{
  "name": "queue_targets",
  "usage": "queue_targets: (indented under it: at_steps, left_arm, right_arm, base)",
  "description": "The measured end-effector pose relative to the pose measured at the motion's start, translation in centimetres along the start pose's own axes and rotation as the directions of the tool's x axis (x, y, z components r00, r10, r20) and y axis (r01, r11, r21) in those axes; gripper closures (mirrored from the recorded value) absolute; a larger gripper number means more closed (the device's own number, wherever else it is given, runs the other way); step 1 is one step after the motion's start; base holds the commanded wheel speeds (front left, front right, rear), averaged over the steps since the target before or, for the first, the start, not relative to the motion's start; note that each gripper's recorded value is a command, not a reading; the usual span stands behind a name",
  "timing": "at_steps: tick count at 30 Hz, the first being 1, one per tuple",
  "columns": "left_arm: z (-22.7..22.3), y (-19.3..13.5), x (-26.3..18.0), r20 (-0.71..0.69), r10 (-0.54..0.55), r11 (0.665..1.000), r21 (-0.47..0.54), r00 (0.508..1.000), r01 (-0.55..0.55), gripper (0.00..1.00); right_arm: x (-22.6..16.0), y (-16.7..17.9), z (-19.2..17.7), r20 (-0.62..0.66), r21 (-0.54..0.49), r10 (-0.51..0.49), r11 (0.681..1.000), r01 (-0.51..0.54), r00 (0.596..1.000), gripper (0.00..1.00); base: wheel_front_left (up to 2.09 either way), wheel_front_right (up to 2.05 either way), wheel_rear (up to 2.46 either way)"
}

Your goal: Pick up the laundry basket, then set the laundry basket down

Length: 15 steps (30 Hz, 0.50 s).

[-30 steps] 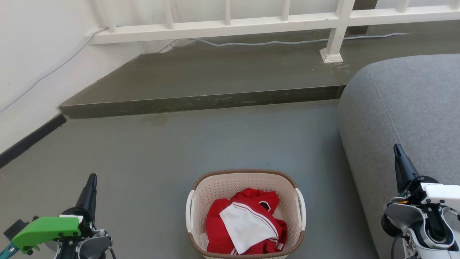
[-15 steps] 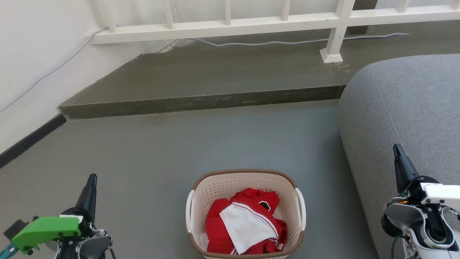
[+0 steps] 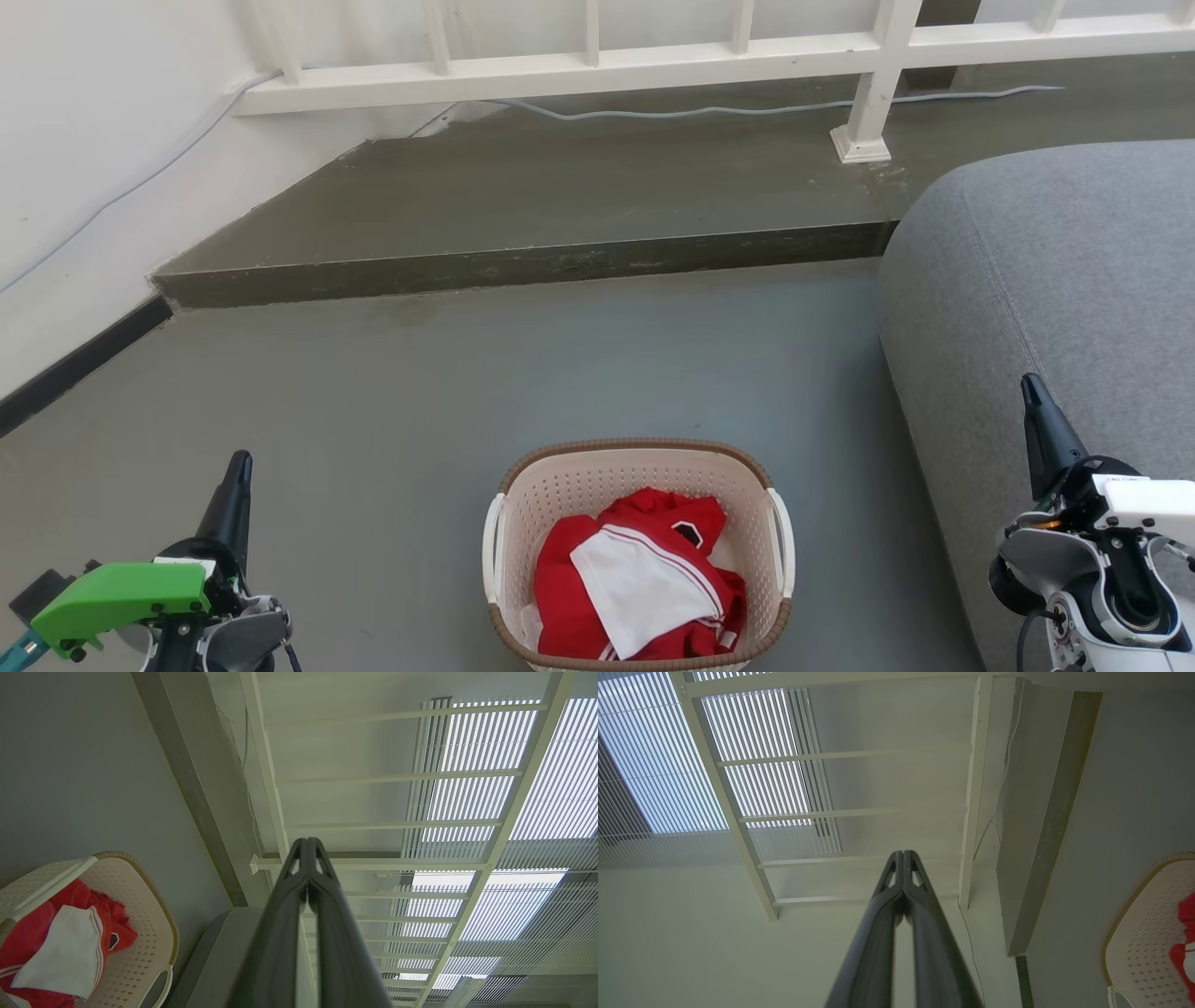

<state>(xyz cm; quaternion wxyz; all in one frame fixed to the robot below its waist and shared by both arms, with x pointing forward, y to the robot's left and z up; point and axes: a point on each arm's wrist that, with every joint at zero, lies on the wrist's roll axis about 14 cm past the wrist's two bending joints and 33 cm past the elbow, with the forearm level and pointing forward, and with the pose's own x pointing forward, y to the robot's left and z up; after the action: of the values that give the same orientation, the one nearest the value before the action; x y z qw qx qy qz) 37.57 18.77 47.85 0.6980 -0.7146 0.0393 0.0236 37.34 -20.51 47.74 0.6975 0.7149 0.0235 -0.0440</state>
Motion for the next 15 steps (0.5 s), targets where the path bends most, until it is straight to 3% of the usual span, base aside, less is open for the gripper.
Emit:
queue_targets:
  at_steps: [15]
  left_arm:
    - [-0.04, 0.0, 0.0, -0.003, 0.0, 1.0, 0.0, 1.0, 0.0, 1.0]
  right_arm:
    - [0.0, -0.01, 0.01, 0.001, 0.0, 0.0, 1.0, 0.0, 1.0, 1.0]
  base:
    - [0.0, 0.0, 0.0]
